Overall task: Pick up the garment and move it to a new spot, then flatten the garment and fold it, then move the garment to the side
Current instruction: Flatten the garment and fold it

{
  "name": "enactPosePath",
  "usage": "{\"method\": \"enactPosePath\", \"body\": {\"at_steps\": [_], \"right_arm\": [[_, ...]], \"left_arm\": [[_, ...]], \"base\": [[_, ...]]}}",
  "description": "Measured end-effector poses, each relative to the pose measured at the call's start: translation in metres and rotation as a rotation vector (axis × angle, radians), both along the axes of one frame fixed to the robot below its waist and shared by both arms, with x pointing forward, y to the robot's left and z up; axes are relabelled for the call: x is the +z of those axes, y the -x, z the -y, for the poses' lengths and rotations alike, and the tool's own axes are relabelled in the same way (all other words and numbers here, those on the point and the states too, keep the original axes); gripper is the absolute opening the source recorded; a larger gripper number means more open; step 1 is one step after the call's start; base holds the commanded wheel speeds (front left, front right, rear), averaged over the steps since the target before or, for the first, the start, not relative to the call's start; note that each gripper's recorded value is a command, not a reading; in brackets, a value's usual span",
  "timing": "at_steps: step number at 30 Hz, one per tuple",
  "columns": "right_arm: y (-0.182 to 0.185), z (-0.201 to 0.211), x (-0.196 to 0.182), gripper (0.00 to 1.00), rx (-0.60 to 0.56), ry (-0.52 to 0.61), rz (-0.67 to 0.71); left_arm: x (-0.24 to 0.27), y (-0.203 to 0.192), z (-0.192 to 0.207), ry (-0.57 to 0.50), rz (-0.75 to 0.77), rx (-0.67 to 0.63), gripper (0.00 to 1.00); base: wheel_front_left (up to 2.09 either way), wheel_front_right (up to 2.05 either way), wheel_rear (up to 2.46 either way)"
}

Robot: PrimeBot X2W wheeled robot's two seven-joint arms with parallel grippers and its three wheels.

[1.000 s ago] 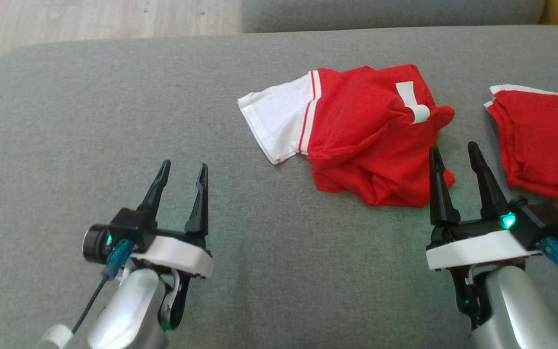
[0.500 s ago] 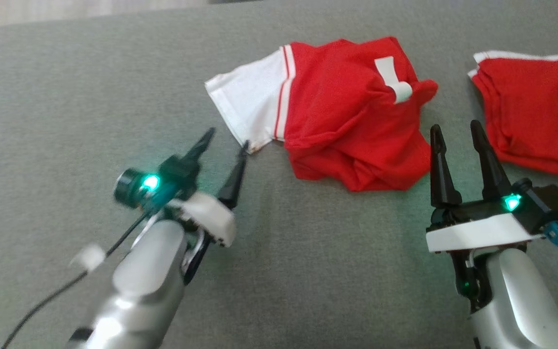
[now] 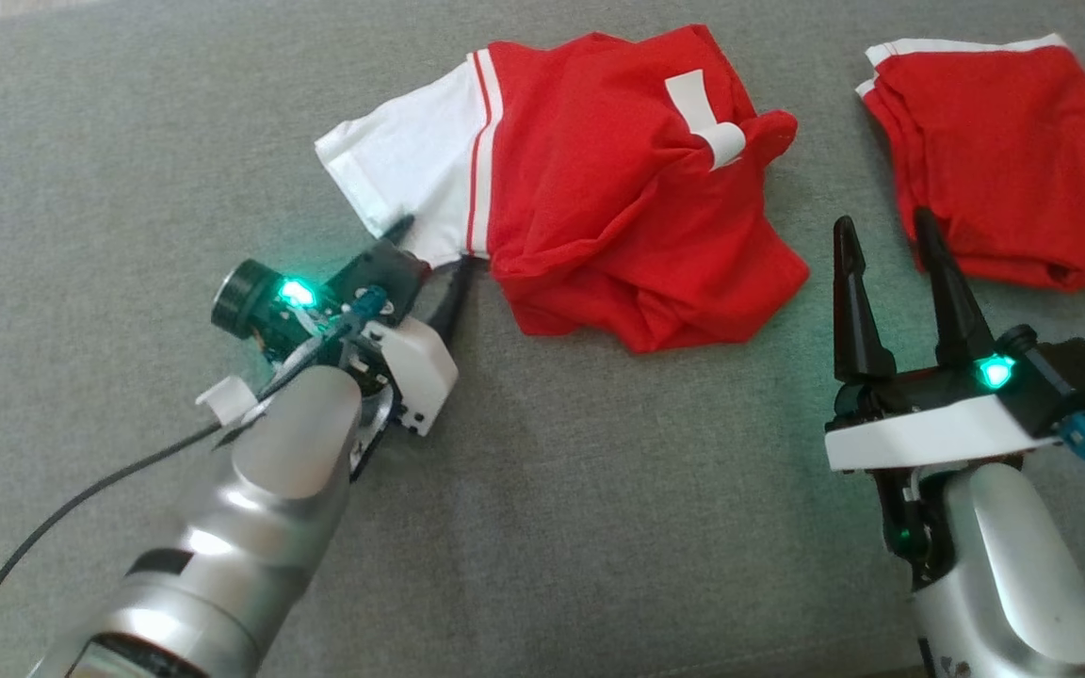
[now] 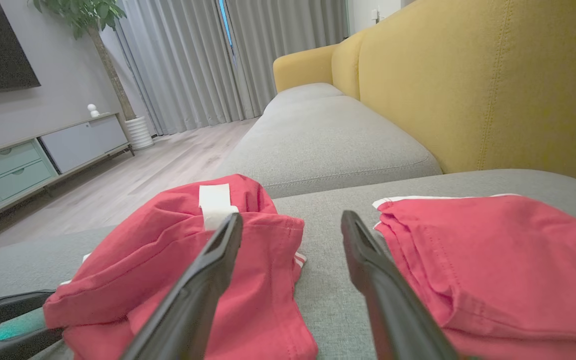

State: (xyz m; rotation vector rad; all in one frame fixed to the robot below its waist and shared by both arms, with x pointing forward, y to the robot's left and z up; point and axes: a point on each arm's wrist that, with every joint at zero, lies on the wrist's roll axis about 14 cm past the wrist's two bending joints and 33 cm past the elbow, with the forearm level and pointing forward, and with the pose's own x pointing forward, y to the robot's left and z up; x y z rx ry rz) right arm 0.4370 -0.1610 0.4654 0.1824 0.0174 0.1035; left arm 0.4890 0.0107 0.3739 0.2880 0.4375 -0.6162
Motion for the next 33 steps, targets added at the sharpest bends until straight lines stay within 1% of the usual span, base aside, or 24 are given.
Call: {"method": "enactPosePath", "body": {"at_steps": [1,3,5,11,14,19,21,25,27,30,33], "right_arm": [[0.000,0.000,0.000,1.00,-0.001,0.000,-0.001],[0.000,0.000,0.001,1.00,-0.001,0.000,0.003],[0.000,-0.001,0.003,1.00,0.002,-0.002,0.008],[-0.001,-0.012,0.012,1.00,0.032,-0.010,0.034],[-0.001,-0.021,0.017,1.00,0.057,-0.013,0.046],[-0.002,-0.034,0.026,1.00,0.091,-0.021,0.069],[-0.003,-0.036,0.027,1.00,0.097,-0.023,0.073],[-0.002,-0.041,0.030,1.00,0.109,-0.024,0.080],[-0.001,-0.040,0.029,1.00,0.107,-0.024,0.077],[-0.001,-0.038,0.027,1.00,0.102,-0.031,0.070],[0.000,-0.037,0.023,1.00,0.100,-0.040,0.059]], "left_arm": [[0.000,-0.001,-0.001,-0.001,0.005,0.004,0.00],[0.001,-0.002,-0.004,0.006,0.017,0.019,0.00],[0.008,-0.007,-0.011,0.037,0.049,0.060,0.00],[0.043,-0.020,-0.033,0.115,0.167,0.181,0.00],[0.070,-0.026,-0.040,0.163,0.239,0.225,0.00],[0.130,-0.027,-0.052,0.273,0.406,0.287,0.00],[0.139,-0.026,-0.056,0.283,0.435,0.290,0.00],[0.175,-0.028,-0.072,0.311,0.549,0.311,0.00],[0.188,-0.032,-0.075,0.309,0.596,0.308,0.00],[0.209,-0.045,-0.074,0.268,0.636,0.271,0.00],[0.230,-0.067,-0.065,0.180,0.644,0.198,0.00]], "base": [[0.00,0.00,0.00],[0.00,0.00,0.00],[0.00,0.00,0.00],[0.00,0.00,0.00],[0.00,0.00,0.00],[0.00,0.00,0.00],[0.00,0.00,0.00],[0.00,0.00,0.00],[0.00,0.00,0.00],[0.00,0.00,0.00],[0.00,0.00,0.00]]}}
